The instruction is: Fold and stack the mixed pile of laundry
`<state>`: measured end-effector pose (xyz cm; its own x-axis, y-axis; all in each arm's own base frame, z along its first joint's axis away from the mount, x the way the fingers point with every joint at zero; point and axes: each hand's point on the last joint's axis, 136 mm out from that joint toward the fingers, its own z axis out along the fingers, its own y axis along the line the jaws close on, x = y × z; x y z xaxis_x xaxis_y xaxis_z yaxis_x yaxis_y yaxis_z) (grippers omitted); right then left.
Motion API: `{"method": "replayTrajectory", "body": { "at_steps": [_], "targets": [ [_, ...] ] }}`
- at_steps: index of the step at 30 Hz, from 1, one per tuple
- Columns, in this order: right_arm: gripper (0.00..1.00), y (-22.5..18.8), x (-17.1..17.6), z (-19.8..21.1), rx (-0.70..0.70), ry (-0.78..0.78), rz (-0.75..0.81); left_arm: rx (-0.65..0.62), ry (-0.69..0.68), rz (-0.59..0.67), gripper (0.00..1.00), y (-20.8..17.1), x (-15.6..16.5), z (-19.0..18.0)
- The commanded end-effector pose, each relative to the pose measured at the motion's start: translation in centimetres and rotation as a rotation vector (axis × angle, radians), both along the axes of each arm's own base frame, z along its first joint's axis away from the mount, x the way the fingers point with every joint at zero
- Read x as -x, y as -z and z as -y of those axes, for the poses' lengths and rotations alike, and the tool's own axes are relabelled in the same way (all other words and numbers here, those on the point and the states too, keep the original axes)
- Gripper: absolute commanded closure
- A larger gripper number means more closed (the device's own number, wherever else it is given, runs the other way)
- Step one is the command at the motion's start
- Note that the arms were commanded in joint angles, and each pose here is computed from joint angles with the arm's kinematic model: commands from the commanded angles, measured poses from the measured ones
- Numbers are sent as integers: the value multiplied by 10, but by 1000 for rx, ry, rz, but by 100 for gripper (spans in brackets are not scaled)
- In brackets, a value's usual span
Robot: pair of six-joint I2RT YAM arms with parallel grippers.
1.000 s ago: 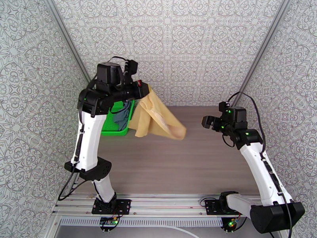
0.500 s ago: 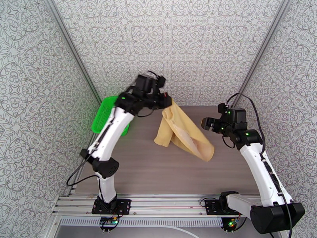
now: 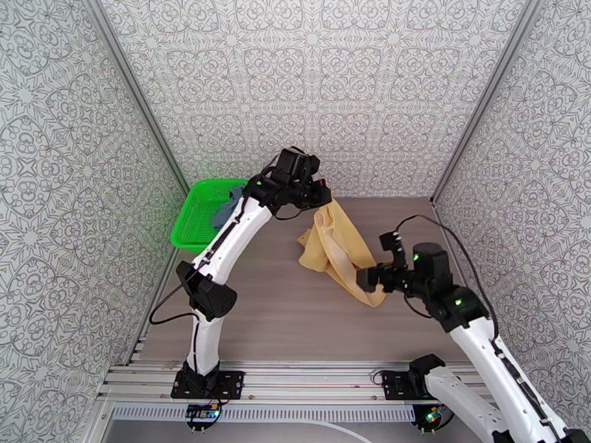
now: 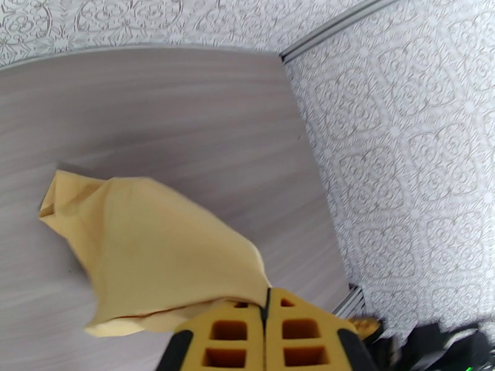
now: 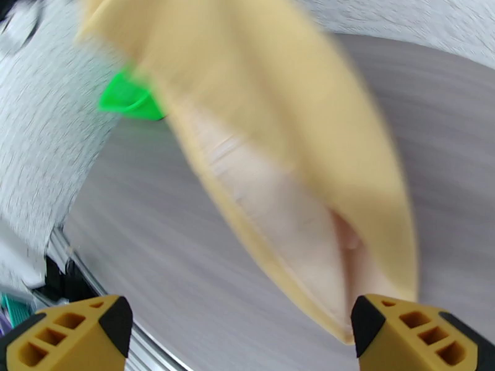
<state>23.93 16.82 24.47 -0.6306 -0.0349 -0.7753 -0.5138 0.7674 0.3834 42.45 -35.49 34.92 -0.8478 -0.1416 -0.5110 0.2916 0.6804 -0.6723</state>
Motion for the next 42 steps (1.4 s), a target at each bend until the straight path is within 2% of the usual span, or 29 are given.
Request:
{"method": "replayTrajectory", "body": {
  "at_steps": [1,4,9,20,21,24,26,27,28,29,31,32,34,35,37,38,40,42],
  "targets": [
    [1,-15,-28,-18,46,-2,229,74,-27,50,100,-41,9,-5],
    [1,-31,-44,-37,69,-12,383,81,-35,24,100,-41,13,-5],
    [1,-54,-59,-66,82,-25,546,125,-44,-9,100,-44,16,-2],
    [2,-61,-129,-71,169,222,560,183,-32,-14,100,-57,31,-3],
    [7,-64,-134,-70,173,241,561,184,-31,-11,100,-58,33,-5],
    [40,-71,-142,-70,192,264,562,182,-29,2,100,-64,37,-10],
    [92,-75,-143,-70,207,262,563,177,-37,8,100,-65,38,-16],
    [100,-76,-143,-70,215,261,565,173,-41,13,100,-65,37,-20],
    [100,-76,-142,-70,224,249,570,170,-49,16,100,-65,36,-24],
    [100,-76,-140,-72,235,227,577,165,-56,17,98,-65,35,-29],
    [100,-77,-136,-73,255,194,581,149,-76,30,82,-64,33,-43],
    [100,-77,-133,-74,266,171,580,131,-92,39,72,-62,31,-52],
    [100,-78,-129,-73,279,151,571,72,-140,64,47,-57,30,-76],
    [100,-78,-128,-72,281,144,563,45,-168,81,39,-56,31,-90],
    [100,-78,-127,-70,286,137,540,-62,-243,84,25,-30,33,-125],
    [100,-77,-127,-70,286,134,527,-100,-262,98,14,-23,38,-138],
    [100,-76,-126,-70,280,132,505,-192,-286,122,7,-1,53,-162],
    [100,-76,-125,-70,271,130,489,-268,-269,138,6,25,71,-171]
  ]
}}
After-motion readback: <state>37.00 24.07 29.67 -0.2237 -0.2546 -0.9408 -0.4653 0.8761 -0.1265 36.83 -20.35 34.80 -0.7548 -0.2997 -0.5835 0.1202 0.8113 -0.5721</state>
